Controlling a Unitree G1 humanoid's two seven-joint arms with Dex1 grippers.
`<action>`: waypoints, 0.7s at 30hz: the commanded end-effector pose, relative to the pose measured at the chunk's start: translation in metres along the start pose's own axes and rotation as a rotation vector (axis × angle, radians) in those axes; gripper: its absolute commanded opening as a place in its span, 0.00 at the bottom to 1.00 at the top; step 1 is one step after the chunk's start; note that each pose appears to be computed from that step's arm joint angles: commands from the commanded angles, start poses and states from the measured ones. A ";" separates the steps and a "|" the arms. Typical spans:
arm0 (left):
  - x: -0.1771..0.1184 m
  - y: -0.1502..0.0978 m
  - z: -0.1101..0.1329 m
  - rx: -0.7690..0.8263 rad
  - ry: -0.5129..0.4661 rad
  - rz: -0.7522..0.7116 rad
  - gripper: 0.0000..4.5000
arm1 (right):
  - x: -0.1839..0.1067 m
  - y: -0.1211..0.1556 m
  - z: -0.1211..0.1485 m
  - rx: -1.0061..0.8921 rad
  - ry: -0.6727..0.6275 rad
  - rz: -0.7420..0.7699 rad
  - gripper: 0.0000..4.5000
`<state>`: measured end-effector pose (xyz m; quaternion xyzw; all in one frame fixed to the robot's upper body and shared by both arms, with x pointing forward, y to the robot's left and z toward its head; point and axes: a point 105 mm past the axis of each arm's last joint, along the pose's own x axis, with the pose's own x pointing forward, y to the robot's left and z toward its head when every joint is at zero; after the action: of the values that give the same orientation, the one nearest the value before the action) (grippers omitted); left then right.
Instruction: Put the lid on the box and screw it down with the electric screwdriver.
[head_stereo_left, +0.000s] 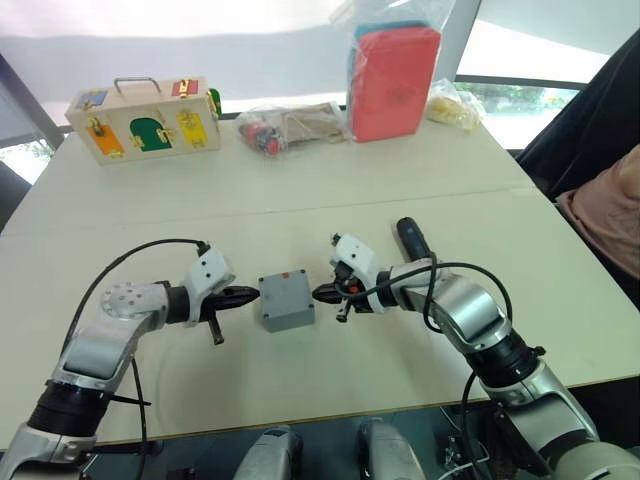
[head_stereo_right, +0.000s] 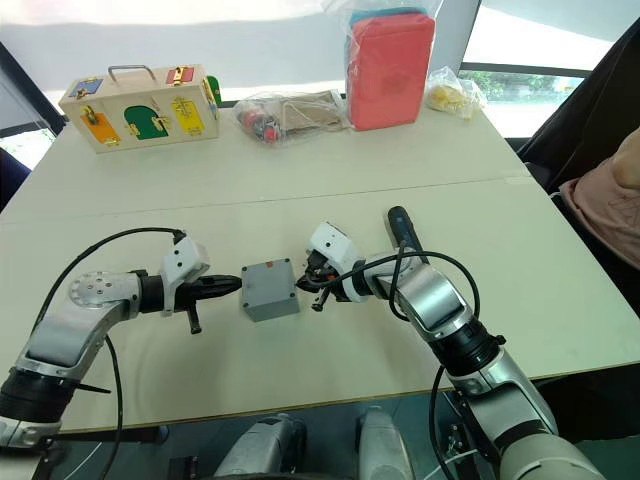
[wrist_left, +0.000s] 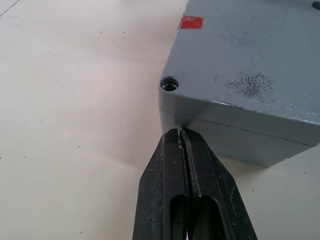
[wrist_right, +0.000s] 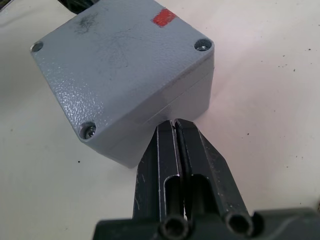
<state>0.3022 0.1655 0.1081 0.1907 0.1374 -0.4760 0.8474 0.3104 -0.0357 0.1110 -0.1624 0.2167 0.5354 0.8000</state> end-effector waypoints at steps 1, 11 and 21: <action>0.002 0.002 0.014 0.050 -0.045 0.001 0.00 | -0.003 0.009 0.015 -0.041 -0.052 0.025 0.01; 0.003 0.002 0.016 0.054 -0.050 0.003 0.00 | -0.006 0.006 0.015 -0.058 -0.041 0.002 0.01; -0.025 0.009 0.031 0.081 -0.056 0.039 0.00 | -0.037 -0.033 0.042 -0.067 -0.164 -0.214 0.11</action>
<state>0.3009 0.1724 0.1330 0.2071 0.1118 -0.4728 0.8492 0.3304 -0.0576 0.1466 -0.1683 0.1561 0.4715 0.8515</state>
